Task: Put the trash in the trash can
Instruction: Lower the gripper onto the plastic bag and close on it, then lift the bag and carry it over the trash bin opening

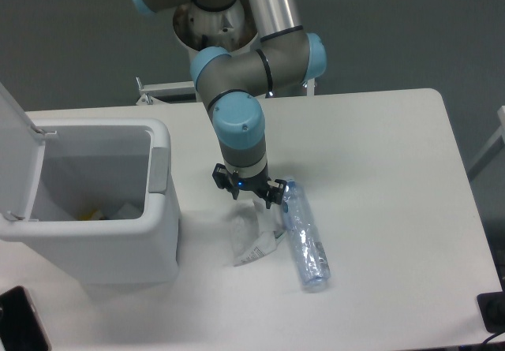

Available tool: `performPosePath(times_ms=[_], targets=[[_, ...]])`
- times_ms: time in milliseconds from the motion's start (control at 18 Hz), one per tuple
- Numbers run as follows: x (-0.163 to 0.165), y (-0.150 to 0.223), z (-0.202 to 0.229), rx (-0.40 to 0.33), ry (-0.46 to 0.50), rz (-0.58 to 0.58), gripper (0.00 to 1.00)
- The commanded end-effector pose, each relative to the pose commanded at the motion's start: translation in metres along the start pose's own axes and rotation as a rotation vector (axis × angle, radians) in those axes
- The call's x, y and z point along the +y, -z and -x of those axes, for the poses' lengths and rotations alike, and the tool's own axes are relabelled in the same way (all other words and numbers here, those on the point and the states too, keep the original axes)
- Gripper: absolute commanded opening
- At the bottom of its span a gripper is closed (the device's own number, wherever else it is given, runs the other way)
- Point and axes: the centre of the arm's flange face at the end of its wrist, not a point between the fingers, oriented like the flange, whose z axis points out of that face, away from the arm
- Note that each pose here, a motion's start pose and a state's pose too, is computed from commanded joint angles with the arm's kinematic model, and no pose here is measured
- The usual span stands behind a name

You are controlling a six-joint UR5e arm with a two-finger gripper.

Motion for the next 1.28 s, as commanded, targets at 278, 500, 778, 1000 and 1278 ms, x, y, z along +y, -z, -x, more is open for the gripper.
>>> performPosePath(times_ms=[278, 500, 778, 1000, 1278], targets=[[-0.008, 0.016, 0.007, -0.016, 0.019, -0.034, 0.00], [-0.011, 0.028, 0.014, -0.024, 0.036, -0.061, 0.00], [-0.025, 0.075, 0.034, -0.038, 0.123, -0.175, 0.00], [-0.046, 0.137, 0.072, -0.021, 0.297, -0.342, 0.00], [-0.055, 0.225, 0.118, 0.004, 0.516, -0.544, 0.00]])
